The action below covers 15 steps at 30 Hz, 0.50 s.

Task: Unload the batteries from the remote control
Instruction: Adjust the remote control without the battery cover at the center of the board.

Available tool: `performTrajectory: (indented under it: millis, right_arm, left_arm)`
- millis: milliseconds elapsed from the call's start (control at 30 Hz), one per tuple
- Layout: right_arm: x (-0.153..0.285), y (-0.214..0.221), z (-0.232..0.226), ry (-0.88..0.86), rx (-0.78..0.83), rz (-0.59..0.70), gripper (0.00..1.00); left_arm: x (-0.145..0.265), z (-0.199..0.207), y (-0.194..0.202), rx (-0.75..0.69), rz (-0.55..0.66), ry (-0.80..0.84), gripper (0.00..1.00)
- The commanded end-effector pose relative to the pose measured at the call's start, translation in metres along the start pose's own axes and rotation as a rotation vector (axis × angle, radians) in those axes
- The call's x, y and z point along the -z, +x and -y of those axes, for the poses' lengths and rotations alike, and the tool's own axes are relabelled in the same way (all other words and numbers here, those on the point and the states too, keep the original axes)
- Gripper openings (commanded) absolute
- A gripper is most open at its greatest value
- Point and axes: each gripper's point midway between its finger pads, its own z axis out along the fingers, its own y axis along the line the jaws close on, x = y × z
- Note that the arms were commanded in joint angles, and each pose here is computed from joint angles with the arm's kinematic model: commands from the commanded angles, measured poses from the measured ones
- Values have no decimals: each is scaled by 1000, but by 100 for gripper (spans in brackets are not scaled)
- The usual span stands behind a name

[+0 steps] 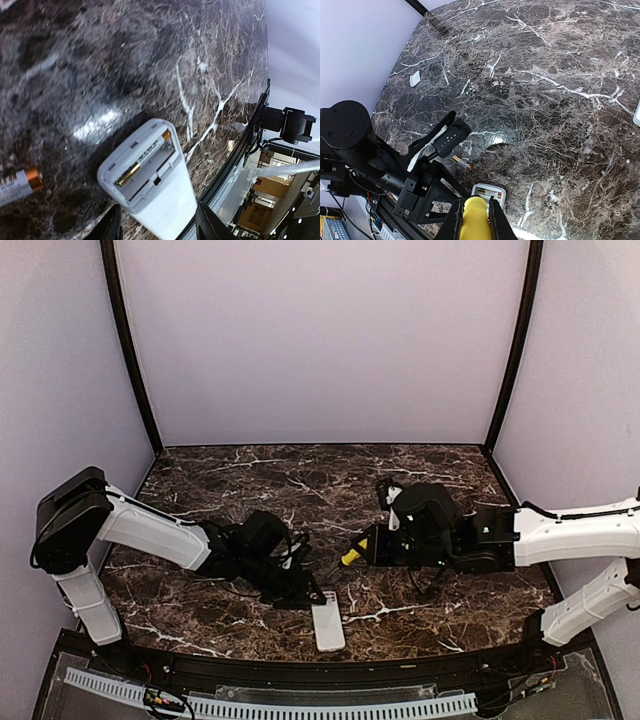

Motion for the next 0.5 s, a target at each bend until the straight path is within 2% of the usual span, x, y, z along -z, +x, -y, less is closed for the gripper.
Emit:
performTrajectory:
  millis: [0,267,467]
  right_arm:
    - [5,-6,5,10,-30,35,0]
    - [13,3,29,88,-102,27,0]
    - [12,12,33,87,-100,2,0]
  left_arm:
    - [-3,-4,-13,-100,6,-64,50]
    - [-11,10,-17,-185,-31,-28,50]
    - [10,-5,-14,-229,-3,-176,51]
